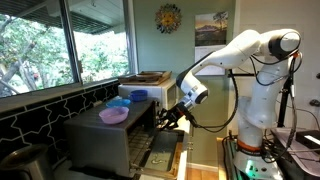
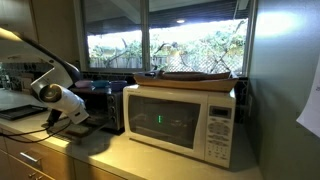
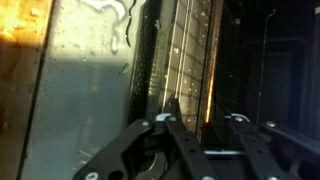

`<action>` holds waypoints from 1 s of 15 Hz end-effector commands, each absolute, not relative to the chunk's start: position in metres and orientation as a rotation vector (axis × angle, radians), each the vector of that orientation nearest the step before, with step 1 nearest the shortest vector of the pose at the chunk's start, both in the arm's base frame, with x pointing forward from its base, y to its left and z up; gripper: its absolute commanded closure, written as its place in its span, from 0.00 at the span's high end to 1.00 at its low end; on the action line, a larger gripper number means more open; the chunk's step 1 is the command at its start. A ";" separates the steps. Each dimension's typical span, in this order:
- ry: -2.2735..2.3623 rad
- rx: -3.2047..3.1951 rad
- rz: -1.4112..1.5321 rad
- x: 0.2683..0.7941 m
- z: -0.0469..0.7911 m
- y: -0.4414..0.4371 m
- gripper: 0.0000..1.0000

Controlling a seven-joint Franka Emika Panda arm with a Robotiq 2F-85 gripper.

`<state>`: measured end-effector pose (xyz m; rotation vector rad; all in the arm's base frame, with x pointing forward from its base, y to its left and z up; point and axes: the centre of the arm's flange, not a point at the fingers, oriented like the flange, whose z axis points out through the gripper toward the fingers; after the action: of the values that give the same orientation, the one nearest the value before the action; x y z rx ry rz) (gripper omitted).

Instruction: Pull out the rack from the toaster oven and put the purple bowl on the rack.

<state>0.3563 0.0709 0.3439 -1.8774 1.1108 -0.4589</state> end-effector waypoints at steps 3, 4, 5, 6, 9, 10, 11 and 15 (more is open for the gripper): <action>1.090 -1.915 -0.618 0.316 0.363 0.054 0.84; 1.082 -1.925 -0.643 0.313 0.368 0.052 0.91; 1.066 -1.935 -0.666 0.308 0.374 0.050 0.97; 1.043 -1.944 -0.690 0.305 0.382 0.050 1.00; 0.956 -2.008 -0.712 0.293 0.410 0.056 1.00; 0.913 -2.041 -0.700 0.290 0.421 0.062 1.00; 0.877 -2.081 -0.684 0.287 0.431 0.070 1.00; 0.731 -2.227 -0.622 0.279 0.456 0.105 1.00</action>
<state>0.3144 0.1188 0.4086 -2.1241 0.8045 -0.6947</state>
